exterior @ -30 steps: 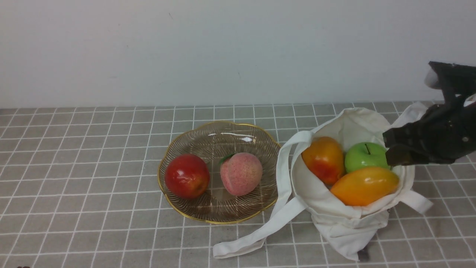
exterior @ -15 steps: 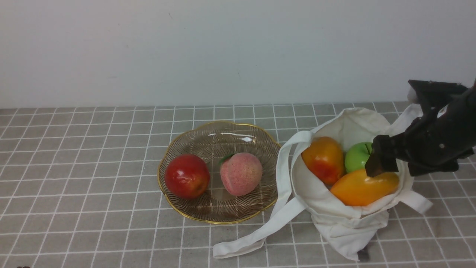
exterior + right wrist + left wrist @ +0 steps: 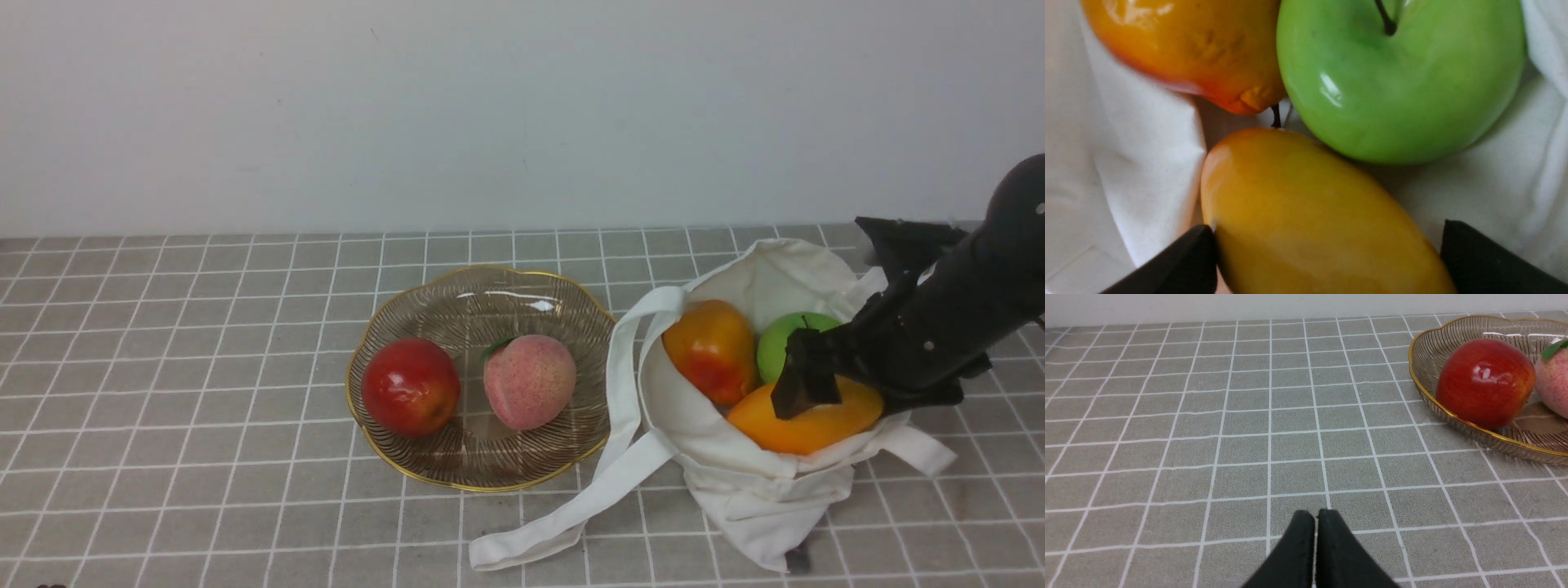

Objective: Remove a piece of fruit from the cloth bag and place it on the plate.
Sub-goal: Use the right arm to grab a mango from the bag

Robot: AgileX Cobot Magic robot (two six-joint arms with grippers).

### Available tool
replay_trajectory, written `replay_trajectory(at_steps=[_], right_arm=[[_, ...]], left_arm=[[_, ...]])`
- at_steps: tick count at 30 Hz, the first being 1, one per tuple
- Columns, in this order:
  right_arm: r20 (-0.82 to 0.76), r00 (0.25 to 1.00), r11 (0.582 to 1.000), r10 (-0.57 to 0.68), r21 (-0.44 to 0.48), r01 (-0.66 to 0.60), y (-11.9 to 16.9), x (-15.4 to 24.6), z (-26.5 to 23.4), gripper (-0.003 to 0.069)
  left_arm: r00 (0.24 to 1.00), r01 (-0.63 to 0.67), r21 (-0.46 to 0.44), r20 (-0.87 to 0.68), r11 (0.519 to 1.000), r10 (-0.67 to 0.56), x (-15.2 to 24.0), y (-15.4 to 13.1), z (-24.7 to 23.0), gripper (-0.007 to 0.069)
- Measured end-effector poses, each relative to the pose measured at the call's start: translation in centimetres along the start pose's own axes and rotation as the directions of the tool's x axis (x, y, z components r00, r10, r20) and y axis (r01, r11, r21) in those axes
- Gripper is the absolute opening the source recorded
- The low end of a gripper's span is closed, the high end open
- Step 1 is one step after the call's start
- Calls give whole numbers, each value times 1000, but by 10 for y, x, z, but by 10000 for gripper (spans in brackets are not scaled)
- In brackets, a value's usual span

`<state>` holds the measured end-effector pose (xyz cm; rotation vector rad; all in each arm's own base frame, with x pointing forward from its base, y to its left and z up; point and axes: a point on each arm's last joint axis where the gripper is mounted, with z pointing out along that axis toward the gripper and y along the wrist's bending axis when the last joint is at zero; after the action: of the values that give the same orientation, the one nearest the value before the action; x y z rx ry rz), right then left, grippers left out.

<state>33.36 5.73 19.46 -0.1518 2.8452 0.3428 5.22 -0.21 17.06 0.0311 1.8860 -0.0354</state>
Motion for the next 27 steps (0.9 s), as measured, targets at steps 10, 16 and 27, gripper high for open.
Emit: replay_trajectory(at_steps=[10, 16, 27], right_arm=[[-35, 999, 1000, -17, -17, 17, 3, -2, -5, 600], [-78, 996, 999, -35, -36, 32, 7, -8, -17, 585], [-98, 991, 993, -92, 59, 99, 10, -9, -69, 573]], left_arm=[[1000, 0, 0, 0, 1000, 0, 0, 0, 0, -8], [1000, 0, 0, 0, 1000, 0, 0, 0, 0, -8], [1000, 0, 0, 0, 1000, 0, 0, 0, 0, -8]])
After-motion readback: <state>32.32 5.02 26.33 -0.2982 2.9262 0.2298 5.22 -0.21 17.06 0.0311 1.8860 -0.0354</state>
